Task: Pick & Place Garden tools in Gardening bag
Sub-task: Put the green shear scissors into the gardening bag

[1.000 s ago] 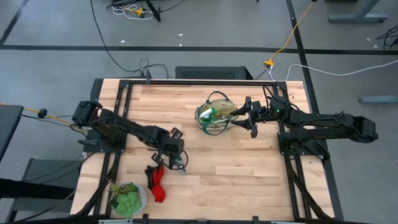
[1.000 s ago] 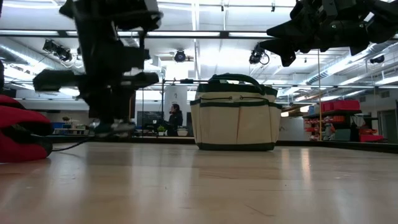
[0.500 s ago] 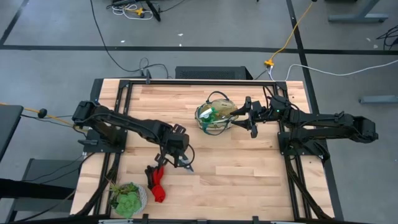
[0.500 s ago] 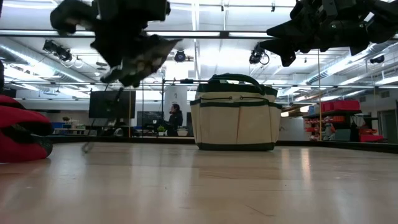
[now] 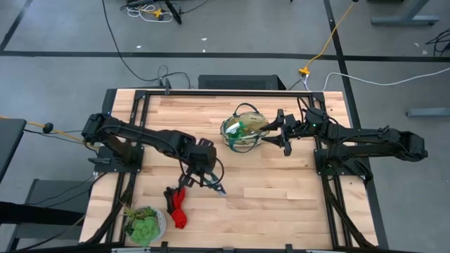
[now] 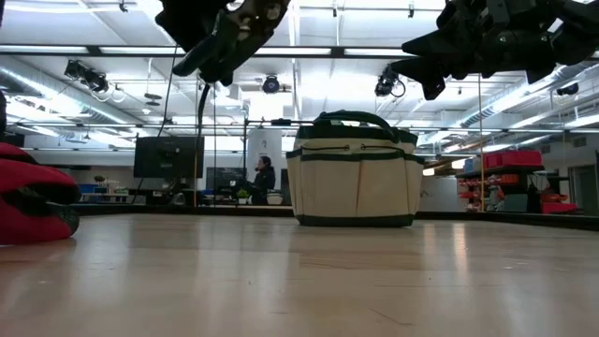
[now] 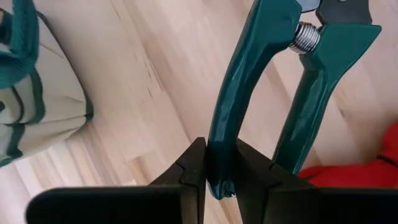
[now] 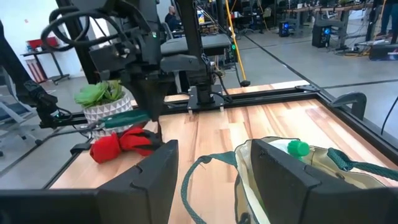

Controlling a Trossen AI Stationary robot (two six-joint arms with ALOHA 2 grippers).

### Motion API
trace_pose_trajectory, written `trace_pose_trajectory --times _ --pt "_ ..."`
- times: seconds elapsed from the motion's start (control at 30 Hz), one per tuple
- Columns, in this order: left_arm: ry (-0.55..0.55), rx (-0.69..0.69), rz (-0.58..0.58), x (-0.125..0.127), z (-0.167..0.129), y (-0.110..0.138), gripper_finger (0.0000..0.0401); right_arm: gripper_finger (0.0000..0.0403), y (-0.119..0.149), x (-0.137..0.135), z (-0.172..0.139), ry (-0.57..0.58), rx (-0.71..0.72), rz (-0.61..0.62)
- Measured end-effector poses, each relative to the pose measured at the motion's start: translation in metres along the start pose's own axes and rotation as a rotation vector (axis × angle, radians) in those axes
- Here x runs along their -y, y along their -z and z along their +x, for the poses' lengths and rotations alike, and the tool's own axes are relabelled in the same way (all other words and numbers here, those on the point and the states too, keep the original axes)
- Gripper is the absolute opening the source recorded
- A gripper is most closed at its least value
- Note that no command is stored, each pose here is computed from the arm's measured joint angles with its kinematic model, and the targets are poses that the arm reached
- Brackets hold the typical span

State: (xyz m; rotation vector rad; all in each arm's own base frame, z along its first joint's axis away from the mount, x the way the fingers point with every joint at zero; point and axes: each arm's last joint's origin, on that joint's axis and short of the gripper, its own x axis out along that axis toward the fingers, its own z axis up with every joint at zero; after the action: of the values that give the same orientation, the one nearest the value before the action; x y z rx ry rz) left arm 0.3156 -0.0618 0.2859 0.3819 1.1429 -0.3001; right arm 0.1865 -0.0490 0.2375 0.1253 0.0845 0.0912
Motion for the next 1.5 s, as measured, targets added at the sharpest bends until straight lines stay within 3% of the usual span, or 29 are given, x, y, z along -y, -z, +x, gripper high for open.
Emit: trace_pose_trajectory --times 0.27,0.63,0.9,1.27,1.5 --pt "-0.004 0.089 -0.070 -0.025 -0.019 -0.008 0.0060 0.0204 0.000 0.000 0.000 0.000 0.000 -0.003" --pt "-0.077 0.292 -0.118 -0.080 -0.075 -0.016 0.0060 0.0204 0.000 0.000 0.000 0.001 0.001 -0.023" --pt "-0.132 0.428 -0.133 -0.104 -0.109 -0.018 0.0060 0.0204 -0.004 0.000 0.000 0.008 0.037 -0.084" --pt "-0.096 0.687 -0.100 -0.135 -0.127 -0.018 0.0060 0.0204 -0.024 -0.008 0.000 0.107 0.245 -0.264" --pt "-0.058 0.753 -0.107 -0.144 -0.131 -0.014 0.0060 0.0204 -0.048 -0.014 0.003 0.088 0.279 -0.242"
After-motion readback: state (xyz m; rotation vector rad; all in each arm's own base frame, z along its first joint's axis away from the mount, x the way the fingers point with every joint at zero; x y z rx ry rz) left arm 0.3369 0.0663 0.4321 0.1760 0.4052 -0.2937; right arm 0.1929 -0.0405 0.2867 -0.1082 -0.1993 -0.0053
